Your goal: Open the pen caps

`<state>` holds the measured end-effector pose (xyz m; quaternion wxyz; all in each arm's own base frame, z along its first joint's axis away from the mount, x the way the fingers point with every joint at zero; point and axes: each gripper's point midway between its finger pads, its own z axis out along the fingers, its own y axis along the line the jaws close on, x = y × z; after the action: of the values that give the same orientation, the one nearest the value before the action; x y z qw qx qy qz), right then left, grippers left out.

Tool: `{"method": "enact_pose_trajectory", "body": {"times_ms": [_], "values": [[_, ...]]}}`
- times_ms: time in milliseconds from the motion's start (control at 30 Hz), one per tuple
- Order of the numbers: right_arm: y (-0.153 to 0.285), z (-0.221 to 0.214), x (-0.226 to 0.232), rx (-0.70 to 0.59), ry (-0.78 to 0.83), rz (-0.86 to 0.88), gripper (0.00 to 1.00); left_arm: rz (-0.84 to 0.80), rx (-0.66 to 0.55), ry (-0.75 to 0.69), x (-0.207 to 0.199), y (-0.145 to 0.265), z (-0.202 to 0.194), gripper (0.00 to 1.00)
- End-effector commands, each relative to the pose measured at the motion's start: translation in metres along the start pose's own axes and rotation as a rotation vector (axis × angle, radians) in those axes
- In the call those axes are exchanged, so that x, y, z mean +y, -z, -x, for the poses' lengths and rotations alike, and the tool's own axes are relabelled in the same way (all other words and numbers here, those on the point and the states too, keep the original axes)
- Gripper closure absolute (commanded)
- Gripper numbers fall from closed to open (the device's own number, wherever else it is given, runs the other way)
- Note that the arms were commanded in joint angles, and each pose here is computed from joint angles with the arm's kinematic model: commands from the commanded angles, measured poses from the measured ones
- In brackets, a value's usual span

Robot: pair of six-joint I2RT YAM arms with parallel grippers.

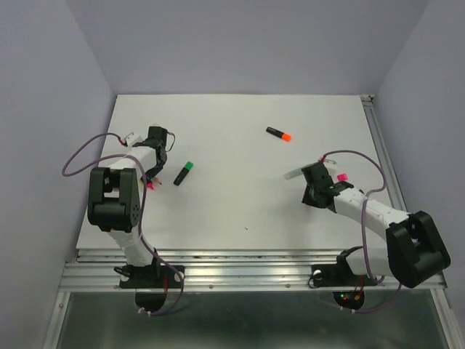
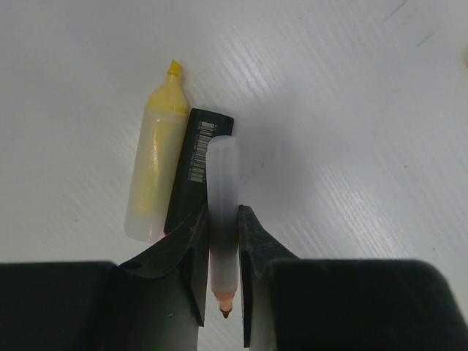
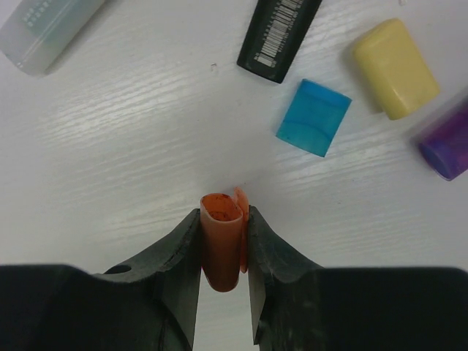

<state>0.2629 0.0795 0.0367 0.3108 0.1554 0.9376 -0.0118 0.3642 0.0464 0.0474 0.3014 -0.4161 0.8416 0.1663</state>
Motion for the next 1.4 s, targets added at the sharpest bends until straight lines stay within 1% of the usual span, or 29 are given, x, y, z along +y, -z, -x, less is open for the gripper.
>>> {"method": "enact_pose_trajectory", "body": {"times_ms": [0,33,67,133,167,200,233,267,300,367,500,533,600,633,667,700,733,767,800,833,867,900,967,1000,1033,1100,1200,1267,1367], "values": [[0.004,0.030,-0.008,-0.079,-0.023,-0.085,0.84,0.045,-0.053,-0.011,0.005,0.003,0.017,0.87],[0.004,0.030,-0.009,-0.081,-0.022,-0.091,0.80,0.046,-0.052,-0.015,0.005,0.002,0.017,0.84],[0.004,0.032,-0.013,-0.088,-0.029,-0.118,0.70,0.053,-0.056,-0.014,0.007,0.002,0.019,0.81],[0.003,0.032,-0.015,-0.091,-0.029,-0.127,0.68,0.056,-0.056,-0.017,0.006,0.002,0.019,0.81],[0.001,0.030,-0.016,-0.084,-0.027,-0.131,0.65,0.056,-0.052,-0.022,0.006,0.002,0.019,0.74],[0.000,0.030,-0.016,-0.082,-0.023,-0.135,0.65,0.055,-0.047,-0.027,0.006,0.001,0.018,0.72],[0.000,0.028,-0.018,-0.077,-0.022,-0.143,0.64,0.050,-0.042,-0.028,0.005,0.001,0.017,0.61],[0.000,0.030,-0.019,-0.080,-0.025,-0.151,0.62,0.049,-0.039,-0.031,0.005,0.001,0.016,0.57],[-0.001,0.028,-0.021,-0.074,-0.022,-0.164,0.61,0.046,-0.040,-0.031,0.005,0.002,0.016,0.57],[0.000,0.030,-0.023,-0.080,-0.027,-0.177,0.57,0.026,-0.033,-0.030,0.002,0.004,0.016,0.51],[0.003,0.032,-0.019,-0.083,-0.036,-0.152,0.42,-0.050,-0.026,-0.037,-0.006,0.016,0.020,0.44],[0.005,0.033,-0.018,-0.087,-0.039,-0.141,0.41,-0.076,-0.034,-0.034,-0.007,0.023,0.025,0.44],[0.010,0.036,-0.012,-0.092,-0.047,-0.102,0.33,-0.155,-0.038,-0.031,-0.015,0.036,0.029,0.39],[0.013,0.036,-0.007,-0.088,-0.048,-0.072,0.31,-0.188,-0.040,-0.056,-0.017,0.041,0.030,0.34],[0.018,0.040,-0.004,-0.101,-0.048,-0.043,0.23,-0.269,-0.039,-0.055,-0.026,0.052,0.031,0.32],[0.021,0.042,-0.001,-0.106,-0.050,-0.022,0.18,-0.322,-0.041,-0.067,-0.031,0.059,0.032,0.30],[0.025,0.043,0.002,-0.111,-0.052,0.001,0.14,-0.376,-0.042,-0.094,-0.037,0.066,0.031,0.18],[0.033,0.048,0.009,-0.126,-0.055,0.054,0.05,-0.499,-0.033,-0.137,-0.049,0.081,0.026,0.17],[0.036,0.049,0.011,-0.129,-0.054,0.074,0.00,-0.556,-0.023,-0.176,-0.056,0.084,0.019,0.17],[0.041,0.053,0.016,-0.146,-0.055,0.111,0.00,-0.641,-0.041,-0.194,-0.063,0.099,0.019,0.17],[0.047,0.054,0.024,-0.149,-0.039,0.169,0.00,-0.762,0.021,-0.244,-0.070,0.109,-0.005,0.06],[0.055,0.060,0.030,-0.185,-0.047,0.222,0.00,-0.864,-0.031,-0.278,-0.080,0.125,-0.001,0.01],[0.064,0.058,0.041,-0.187,-0.029,0.312,0.00,-0.959,-0.035,-0.312,-0.085,0.133,-0.014,0.01],[0.074,0.064,0.048,-0.219,-0.036,0.363,0.00,-0.972,-0.060,-0.315,-0.084,0.135,-0.013,0.01],[0.076,0.063,0.050,-0.222,-0.033,0.388,0.00,-0.968,-0.077,-0.321,-0.082,0.132,-0.014,0.01],[0.082,0.062,0.058,-0.222,-0.024,0.443,0.00,-0.959,-0.067,-0.342,-0.080,0.123,-0.023,0.01],[0.085,0.059,0.062,-0.212,-0.018,0.474,0.00,-1.027,-0.028,-0.387,-0.088,0.126,-0.036,0.01],[0.084,0.056,0.064,-0.201,-0.011,0.484,0.00,-0.972,-0.008,-0.399,-0.089,0.110,-0.042,0.01],[0.083,0.054,0.064,-0.192,-0.005,0.485,0.00,-0.836,0.049,-0.405,-0.085,0.078,-0.053,0.01]]}}
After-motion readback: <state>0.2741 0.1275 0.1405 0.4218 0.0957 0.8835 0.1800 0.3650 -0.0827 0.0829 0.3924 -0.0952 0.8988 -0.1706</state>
